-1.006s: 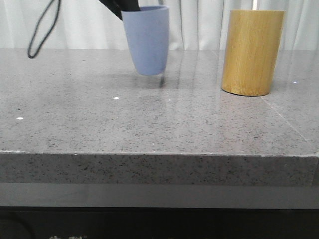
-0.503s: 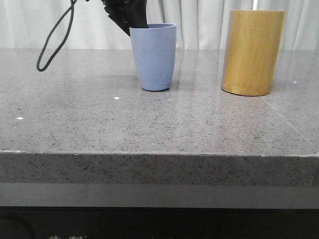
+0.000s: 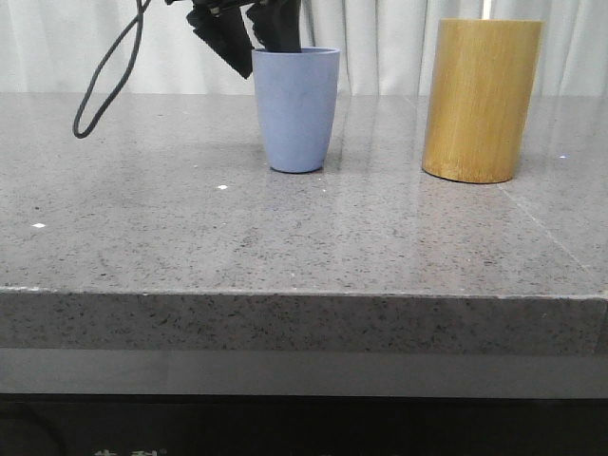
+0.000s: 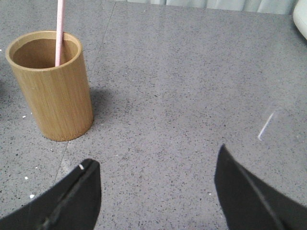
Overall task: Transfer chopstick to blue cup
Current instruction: 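Carry the blue cup toward the bamboo cup and set it down, then open the left gripper and lift it away from the cup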
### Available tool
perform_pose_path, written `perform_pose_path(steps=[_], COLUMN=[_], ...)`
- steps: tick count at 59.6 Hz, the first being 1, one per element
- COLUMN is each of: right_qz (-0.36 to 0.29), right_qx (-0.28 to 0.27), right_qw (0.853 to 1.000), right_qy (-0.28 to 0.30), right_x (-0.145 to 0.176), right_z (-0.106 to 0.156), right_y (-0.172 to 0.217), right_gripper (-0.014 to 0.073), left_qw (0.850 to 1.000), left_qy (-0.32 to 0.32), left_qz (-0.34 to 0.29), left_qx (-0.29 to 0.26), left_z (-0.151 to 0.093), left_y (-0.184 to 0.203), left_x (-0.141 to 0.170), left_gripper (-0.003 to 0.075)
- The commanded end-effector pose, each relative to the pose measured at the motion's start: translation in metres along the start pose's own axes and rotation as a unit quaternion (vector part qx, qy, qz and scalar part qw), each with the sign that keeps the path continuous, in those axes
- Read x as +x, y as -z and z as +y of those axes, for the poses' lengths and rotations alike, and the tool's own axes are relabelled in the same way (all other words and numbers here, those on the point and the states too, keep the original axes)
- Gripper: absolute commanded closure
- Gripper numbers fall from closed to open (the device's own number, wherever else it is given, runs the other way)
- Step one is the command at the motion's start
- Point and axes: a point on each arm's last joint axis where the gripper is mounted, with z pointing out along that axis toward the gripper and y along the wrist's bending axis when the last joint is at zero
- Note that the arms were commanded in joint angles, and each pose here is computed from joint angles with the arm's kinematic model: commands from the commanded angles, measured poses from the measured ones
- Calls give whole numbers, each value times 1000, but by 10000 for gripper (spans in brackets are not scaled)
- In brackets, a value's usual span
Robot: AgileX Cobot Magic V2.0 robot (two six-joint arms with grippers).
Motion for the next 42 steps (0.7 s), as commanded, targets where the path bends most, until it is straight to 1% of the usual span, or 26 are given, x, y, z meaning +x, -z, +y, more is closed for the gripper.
perform_pose_path(steps=[1, 14, 21, 32, 42], right_qz=[-58, -62, -73, -83, -85], right_qx=[1, 1, 1, 1, -1], right_qw=[998, 998, 997, 997, 996], right_qy=[2, 2, 2, 2, -2], right_x=[-17, -18, -20, -22, -22], right_z=[0, 0, 0, 0, 0], right_y=[5, 6, 6, 6, 6], right_gripper=[78, 78, 78, 78, 78], left_qw=[998, 997, 996, 990, 982], left_qy=[-1, -10, -11, -11, -17], left_qz=[-66, -75, -91, -139, -188], left_qx=[10, 12, 11, 11, 8], left_z=[-10, -14, -16, -22, -29], left_y=[45, 73, 93, 142, 192], left_x=[-14, -21, -24, -20, -10], left_gripper=[312, 312, 312, 312, 319])
